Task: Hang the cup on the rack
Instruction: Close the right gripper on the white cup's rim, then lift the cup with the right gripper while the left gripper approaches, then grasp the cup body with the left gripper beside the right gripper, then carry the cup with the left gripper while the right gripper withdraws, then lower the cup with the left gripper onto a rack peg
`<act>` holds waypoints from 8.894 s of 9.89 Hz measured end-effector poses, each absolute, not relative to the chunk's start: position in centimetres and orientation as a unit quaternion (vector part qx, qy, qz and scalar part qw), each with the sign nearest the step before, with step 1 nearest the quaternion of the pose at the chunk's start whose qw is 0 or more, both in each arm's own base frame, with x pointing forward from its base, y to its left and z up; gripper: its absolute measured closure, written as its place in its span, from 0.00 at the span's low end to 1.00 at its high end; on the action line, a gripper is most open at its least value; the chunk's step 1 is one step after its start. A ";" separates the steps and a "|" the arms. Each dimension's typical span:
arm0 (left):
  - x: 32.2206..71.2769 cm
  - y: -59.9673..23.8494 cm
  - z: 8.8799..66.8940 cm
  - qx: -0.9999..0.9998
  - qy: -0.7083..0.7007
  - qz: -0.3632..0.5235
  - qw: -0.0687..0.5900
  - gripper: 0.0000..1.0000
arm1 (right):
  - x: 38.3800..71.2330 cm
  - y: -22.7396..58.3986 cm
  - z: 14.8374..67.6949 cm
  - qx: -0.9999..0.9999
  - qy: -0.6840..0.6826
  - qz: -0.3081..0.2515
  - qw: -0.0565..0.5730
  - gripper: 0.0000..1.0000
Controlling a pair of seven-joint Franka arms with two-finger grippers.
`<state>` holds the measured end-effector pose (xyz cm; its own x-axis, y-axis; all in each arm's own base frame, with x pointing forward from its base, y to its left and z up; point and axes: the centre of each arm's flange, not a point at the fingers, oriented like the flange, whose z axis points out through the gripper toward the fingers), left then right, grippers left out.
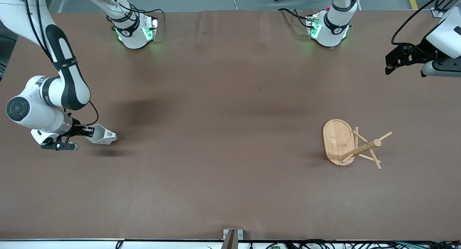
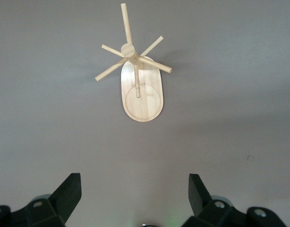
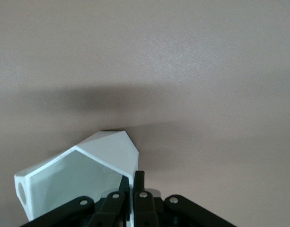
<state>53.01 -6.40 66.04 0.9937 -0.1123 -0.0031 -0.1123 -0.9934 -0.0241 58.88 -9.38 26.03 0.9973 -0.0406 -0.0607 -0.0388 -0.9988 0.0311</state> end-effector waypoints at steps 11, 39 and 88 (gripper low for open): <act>53.5 -7.1 65.0 -0.998 0.062 0.010 0.011 0.00 | 59.2 10.5 42.4 0.968 -0.008 -0.003 -0.251 0.96; 52.5 -39.9 60.1 -0.783 0.605 -0.108 -0.094 0.01 | 57.1 36.8 43.5 0.760 -0.040 -0.127 -0.637 0.96; 54.9 -17.2 45.0 -0.995 0.046 -0.079 -0.026 0.29 | 54.7 -5.4 66.5 0.999 -0.026 0.025 0.010 0.00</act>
<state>54.88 -17.18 44.96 0.9833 -0.0873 0.1596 -0.0956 -0.9944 0.0447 54.75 -5.36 66.47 0.9974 -0.0511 0.0499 -0.0520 -0.9985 0.0181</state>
